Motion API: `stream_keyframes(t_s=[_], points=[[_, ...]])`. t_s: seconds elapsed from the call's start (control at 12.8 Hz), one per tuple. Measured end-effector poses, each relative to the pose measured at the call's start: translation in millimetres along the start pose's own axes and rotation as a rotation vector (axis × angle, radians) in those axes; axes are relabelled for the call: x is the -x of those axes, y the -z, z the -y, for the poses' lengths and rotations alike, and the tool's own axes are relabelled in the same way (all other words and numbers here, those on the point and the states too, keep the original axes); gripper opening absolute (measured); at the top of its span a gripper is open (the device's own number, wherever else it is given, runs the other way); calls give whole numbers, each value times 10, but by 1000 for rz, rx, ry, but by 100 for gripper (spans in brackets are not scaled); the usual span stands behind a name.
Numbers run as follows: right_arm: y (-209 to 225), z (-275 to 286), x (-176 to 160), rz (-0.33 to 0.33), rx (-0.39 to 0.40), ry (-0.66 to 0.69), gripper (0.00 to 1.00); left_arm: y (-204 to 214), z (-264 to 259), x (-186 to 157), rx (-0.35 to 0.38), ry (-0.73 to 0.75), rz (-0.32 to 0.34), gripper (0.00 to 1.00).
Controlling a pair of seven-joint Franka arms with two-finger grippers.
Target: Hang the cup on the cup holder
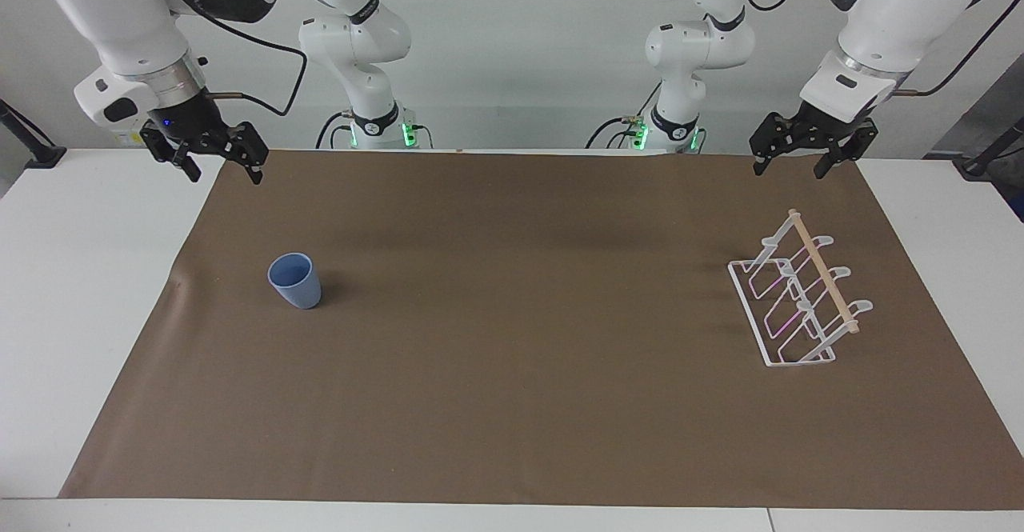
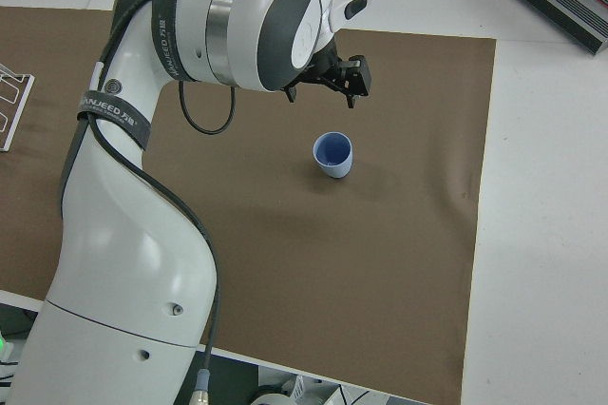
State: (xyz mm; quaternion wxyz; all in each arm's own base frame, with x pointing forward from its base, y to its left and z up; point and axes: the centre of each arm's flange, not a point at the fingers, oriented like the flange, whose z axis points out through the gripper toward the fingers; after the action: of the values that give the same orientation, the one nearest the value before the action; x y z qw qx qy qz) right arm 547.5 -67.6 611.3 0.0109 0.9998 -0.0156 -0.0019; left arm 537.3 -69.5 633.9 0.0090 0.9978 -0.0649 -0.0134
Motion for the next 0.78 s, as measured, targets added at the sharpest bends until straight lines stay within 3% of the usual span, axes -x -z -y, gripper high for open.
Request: stream_keyframes(t_s=[0.31,0.78], points=[[-48,0,4,4,-1,0,100,-33,1,2,0,-16,9,100],[-369,-2,-18,-63,-2,3,100,-54,1,5,0,-20,15,100]])
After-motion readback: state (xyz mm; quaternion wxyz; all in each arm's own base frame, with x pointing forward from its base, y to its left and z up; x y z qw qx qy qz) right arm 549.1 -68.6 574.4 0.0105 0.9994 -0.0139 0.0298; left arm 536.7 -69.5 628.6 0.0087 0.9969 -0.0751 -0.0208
